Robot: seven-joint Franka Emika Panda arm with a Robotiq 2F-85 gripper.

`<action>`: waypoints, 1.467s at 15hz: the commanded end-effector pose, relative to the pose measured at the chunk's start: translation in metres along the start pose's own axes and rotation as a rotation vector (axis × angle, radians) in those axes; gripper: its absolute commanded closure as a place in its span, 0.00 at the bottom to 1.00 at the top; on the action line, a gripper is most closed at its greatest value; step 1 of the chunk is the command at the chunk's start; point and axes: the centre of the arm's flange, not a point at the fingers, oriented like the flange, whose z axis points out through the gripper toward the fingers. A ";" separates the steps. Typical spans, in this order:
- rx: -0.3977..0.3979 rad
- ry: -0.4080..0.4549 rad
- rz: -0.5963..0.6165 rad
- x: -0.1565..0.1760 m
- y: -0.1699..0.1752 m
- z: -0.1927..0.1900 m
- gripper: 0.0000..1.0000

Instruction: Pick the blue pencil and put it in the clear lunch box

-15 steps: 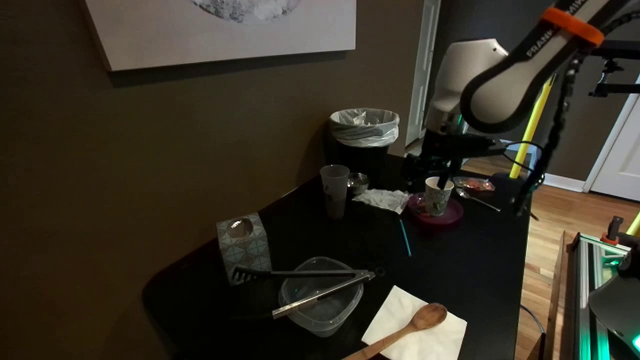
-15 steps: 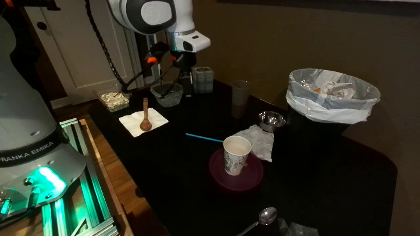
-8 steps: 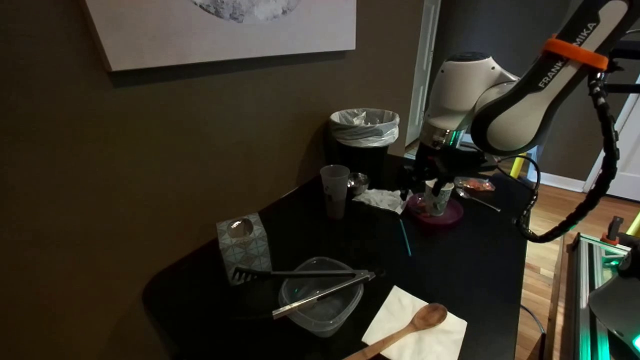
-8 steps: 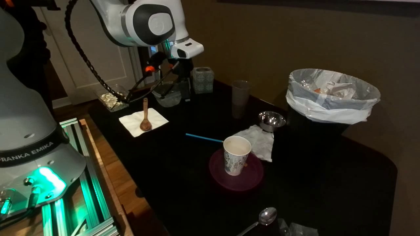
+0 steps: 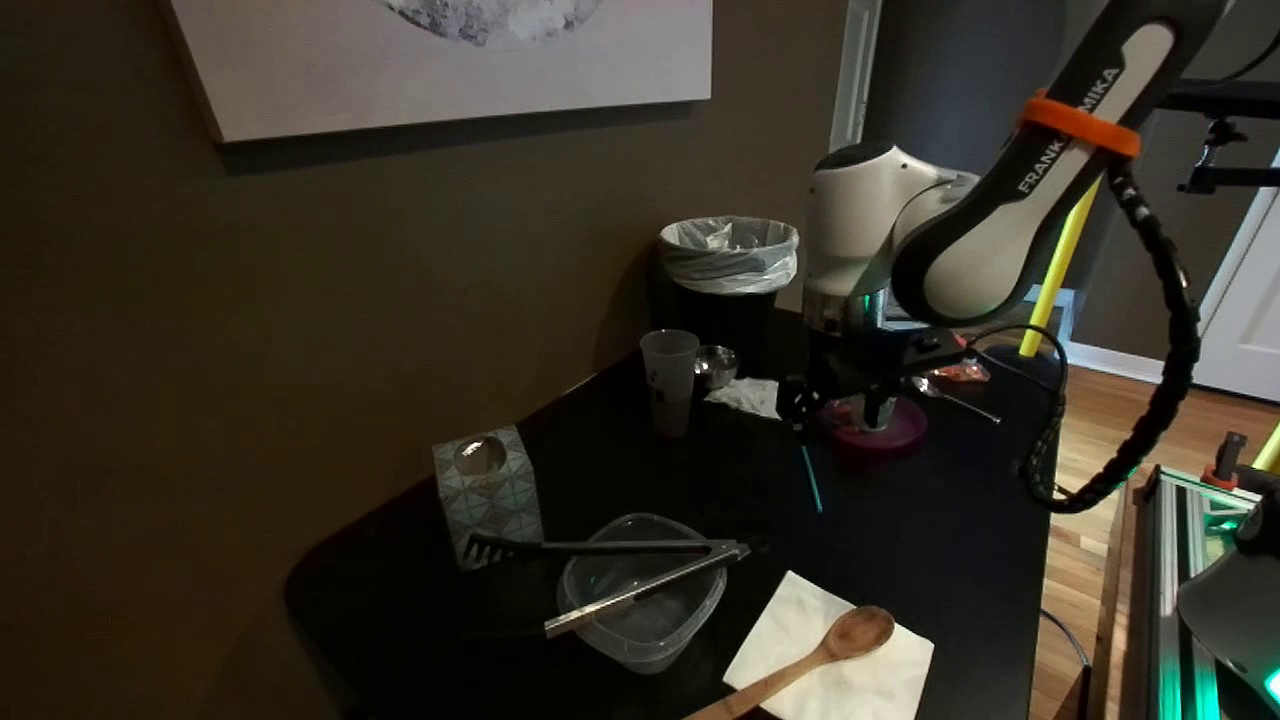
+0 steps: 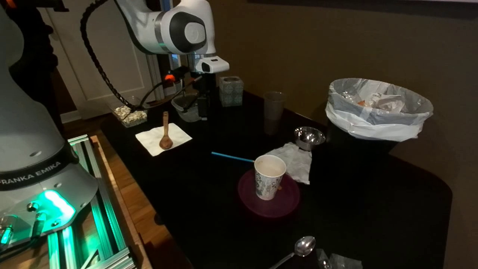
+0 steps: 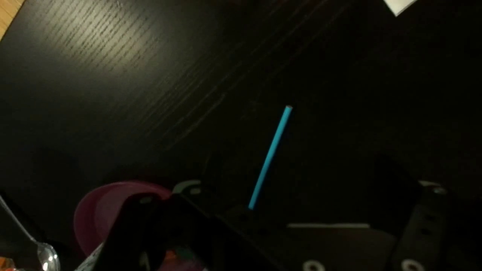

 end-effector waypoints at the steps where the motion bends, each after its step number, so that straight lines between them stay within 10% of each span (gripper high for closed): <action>1: 0.023 -0.117 0.027 0.006 -0.041 0.051 0.00; 14: 0.022 -0.147 0.034 0.001 -0.036 0.057 0.00; 22: 0.149 -0.186 0.272 0.078 -0.019 0.084 0.00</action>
